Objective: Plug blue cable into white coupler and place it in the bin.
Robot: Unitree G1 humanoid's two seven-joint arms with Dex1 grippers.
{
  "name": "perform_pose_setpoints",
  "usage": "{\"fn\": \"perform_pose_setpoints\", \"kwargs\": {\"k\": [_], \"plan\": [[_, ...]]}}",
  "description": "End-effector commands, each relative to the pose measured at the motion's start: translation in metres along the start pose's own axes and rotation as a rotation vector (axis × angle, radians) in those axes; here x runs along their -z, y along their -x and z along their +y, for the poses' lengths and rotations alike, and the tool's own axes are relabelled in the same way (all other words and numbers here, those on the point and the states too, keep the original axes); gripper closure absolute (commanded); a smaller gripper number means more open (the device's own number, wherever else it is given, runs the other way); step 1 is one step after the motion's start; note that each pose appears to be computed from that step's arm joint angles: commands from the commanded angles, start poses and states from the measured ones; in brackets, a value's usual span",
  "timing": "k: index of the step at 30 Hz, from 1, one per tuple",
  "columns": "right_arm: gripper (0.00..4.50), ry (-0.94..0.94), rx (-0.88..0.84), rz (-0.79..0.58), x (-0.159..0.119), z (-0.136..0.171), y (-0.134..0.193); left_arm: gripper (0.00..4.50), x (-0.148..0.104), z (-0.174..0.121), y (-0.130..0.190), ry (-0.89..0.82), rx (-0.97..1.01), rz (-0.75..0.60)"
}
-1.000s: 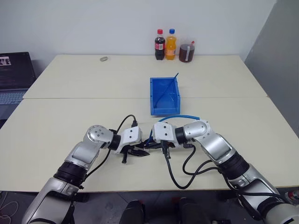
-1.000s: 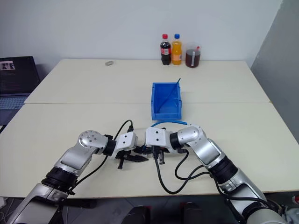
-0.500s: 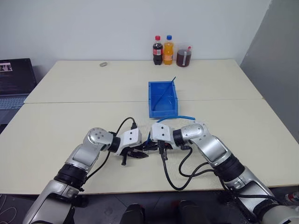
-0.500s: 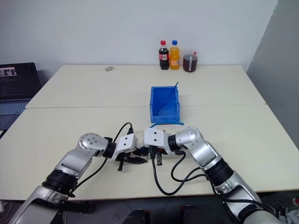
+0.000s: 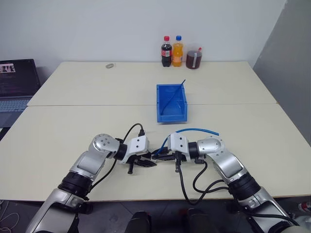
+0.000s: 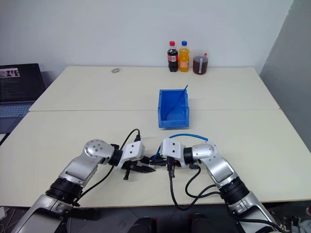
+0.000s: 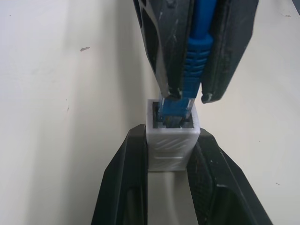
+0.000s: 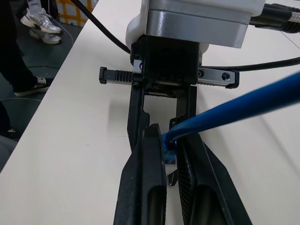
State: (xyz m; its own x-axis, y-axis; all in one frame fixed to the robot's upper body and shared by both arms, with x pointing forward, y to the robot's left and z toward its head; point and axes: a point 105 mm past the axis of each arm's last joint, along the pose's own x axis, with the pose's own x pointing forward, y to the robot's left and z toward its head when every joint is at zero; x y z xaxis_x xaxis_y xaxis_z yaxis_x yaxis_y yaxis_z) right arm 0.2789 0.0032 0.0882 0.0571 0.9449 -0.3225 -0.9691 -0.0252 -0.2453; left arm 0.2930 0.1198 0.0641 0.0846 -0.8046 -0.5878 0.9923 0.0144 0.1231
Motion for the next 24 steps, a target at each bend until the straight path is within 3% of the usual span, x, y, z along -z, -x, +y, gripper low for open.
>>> {"fn": "perform_pose_setpoints", "kwargs": {"k": [1, 12, 19, 20, 24], "plan": [[4.45, -0.094, -0.171, 0.087, 0.024, 0.033, -0.024, 3.71, -0.006, 0.001, -0.001, -0.013, -0.007, -0.024], [4.46, -0.089, -0.301, 0.211, 0.035, 0.046, -0.038, 3.71, -0.007, 0.002, -0.002, -0.016, -0.009, -0.028], [4.46, -0.037, -0.145, 0.077, 0.007, 0.018, -0.025, 3.71, -0.002, 0.008, 0.005, -0.008, -0.086, -0.030], [4.46, -0.031, -0.124, 0.056, 0.002, 0.015, -0.021, 3.00, -0.001, 0.009, 0.007, -0.009, -0.093, -0.028], [4.46, -0.004, -0.061, -0.003, -0.016, 0.008, -0.006, 2.18, -0.003, 0.011, 0.018, -0.005, -0.135, -0.056]]}}
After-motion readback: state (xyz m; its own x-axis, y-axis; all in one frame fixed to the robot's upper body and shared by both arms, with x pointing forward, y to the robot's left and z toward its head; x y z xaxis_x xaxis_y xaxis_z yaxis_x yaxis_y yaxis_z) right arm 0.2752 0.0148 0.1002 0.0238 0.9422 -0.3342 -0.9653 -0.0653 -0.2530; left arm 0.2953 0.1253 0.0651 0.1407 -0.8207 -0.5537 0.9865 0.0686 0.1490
